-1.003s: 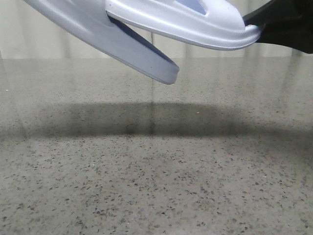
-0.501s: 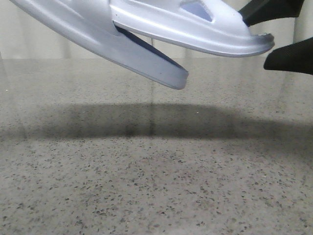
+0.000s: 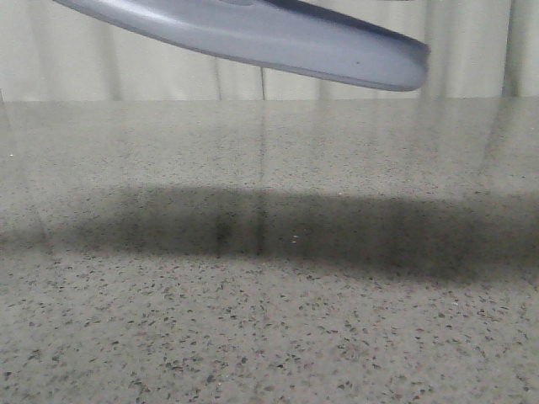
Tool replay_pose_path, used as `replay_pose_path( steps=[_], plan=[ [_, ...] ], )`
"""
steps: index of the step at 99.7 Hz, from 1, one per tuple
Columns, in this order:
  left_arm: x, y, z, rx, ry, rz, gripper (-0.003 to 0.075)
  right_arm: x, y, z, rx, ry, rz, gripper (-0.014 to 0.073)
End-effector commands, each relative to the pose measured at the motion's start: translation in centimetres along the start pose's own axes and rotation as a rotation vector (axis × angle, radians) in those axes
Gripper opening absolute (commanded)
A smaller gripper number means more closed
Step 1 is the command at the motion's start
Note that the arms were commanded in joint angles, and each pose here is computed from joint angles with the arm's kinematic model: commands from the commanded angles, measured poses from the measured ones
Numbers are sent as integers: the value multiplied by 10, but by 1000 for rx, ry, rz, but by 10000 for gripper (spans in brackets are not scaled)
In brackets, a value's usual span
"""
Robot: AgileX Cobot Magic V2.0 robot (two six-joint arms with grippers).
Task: Insert blue slippers together front up
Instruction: 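Slide the right-held slipper's toe into the left-held slipper's strap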
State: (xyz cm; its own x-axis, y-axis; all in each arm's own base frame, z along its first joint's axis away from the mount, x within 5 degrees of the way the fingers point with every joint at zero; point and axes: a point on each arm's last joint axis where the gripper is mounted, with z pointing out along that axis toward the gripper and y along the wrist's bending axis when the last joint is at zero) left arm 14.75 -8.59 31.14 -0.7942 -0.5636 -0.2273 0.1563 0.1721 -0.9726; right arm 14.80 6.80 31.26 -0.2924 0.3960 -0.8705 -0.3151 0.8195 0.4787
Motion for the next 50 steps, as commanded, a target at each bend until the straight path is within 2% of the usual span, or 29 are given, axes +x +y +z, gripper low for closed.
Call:
replay_pose_path(
  steps=[1,24,50],
  plan=[
    [-1,-16,0,106,7,-54,16,-24,6,-11,-35,-148,-73,459],
    [-4,-14,0,83,-30,-56,16,-36,4,-31,-12,-247,-123,459],
    [-12,-1,10,26,-36,-79,16,-37,5,-33,-13,-254,-130,459]
  ],
)
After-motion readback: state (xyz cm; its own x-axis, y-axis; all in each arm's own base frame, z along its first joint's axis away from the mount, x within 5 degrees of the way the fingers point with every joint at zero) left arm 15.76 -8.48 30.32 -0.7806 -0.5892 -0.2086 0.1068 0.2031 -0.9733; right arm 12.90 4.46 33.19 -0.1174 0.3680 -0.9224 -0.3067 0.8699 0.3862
